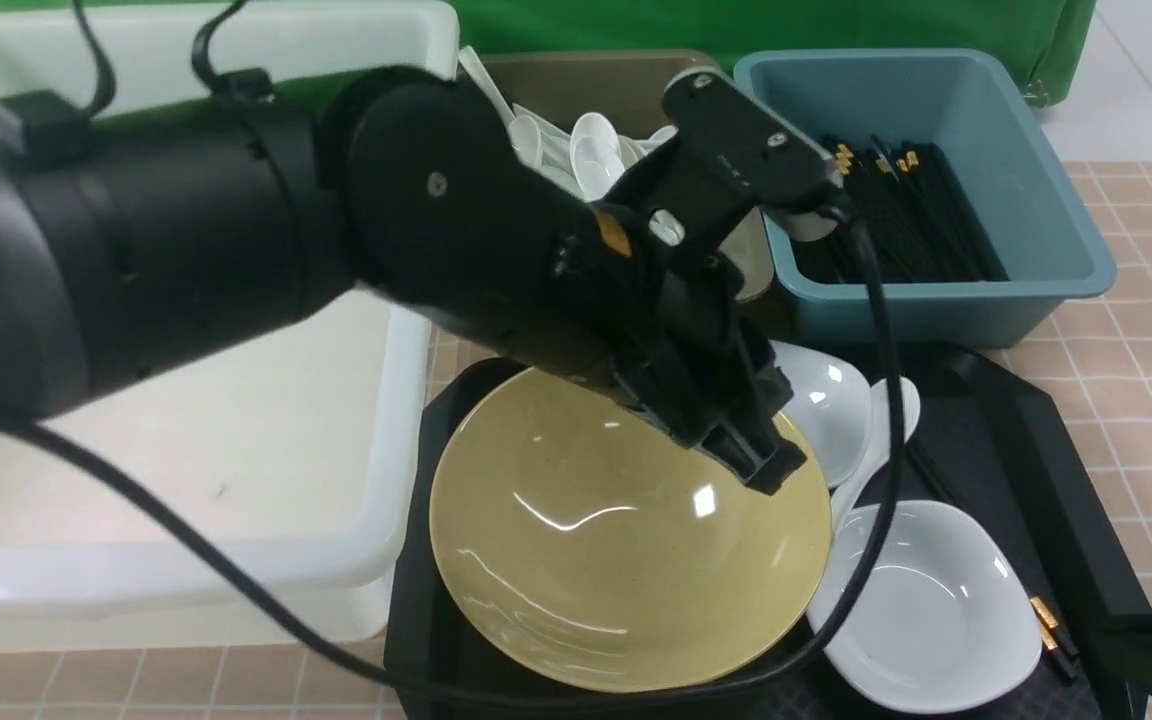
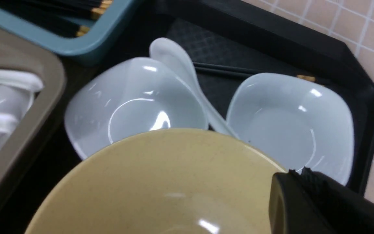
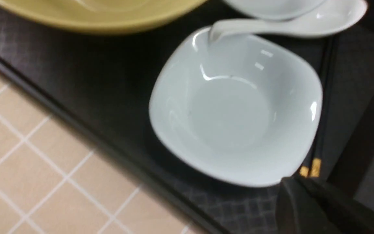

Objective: On brown table put chopsticks spoon bowls plates into blue grey white boxes.
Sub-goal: 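Grasp the large bowl on the tray by its rim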

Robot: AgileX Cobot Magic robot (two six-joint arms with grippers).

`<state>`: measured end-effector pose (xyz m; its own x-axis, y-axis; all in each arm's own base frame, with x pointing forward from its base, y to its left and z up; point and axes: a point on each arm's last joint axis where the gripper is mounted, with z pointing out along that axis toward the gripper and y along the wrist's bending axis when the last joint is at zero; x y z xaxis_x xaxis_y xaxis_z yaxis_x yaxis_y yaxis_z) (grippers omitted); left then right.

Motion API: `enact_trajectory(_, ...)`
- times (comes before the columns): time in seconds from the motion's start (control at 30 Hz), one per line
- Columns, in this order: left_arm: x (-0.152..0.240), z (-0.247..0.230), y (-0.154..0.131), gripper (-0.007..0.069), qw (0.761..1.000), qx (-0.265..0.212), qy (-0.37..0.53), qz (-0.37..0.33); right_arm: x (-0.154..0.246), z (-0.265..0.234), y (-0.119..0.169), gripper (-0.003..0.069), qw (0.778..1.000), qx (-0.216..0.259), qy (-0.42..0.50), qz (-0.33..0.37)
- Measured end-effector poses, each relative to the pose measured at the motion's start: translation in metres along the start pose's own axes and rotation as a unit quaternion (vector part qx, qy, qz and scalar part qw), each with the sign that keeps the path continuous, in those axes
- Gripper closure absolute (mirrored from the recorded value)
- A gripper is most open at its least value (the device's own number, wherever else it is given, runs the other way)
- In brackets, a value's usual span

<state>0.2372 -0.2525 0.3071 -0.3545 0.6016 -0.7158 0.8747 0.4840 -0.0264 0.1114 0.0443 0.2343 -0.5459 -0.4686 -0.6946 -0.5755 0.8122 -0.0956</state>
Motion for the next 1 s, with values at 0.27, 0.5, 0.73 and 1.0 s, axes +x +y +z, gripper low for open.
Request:
enact_trajectory(0.27,0.009,0.014,0.004,0.0621,0.998,-0.015,-0.002,-0.061,0.001,0.0,0.001,0.0612,1.0,-0.005,0.007,0.004)
enact_trajectory(0.5,0.019,0.038,0.006,0.0621,0.993,0.013,0.072,-0.093,0.002,0.0,0.001,0.0612,1.0,-0.006,0.009,0.015)
enact_trajectory(0.73,-0.002,0.019,0.031,0.0621,0.99,0.006,0.09,-0.113,0.005,0.0,0.004,0.0612,0.998,-0.018,0.028,0.062)
enact_trajectory(1.0,0.011,0.019,0.065,0.0484,0.983,-0.094,0.152,-0.051,0.006,-0.001,0.004,0.0607,0.997,-0.022,0.032,0.063)
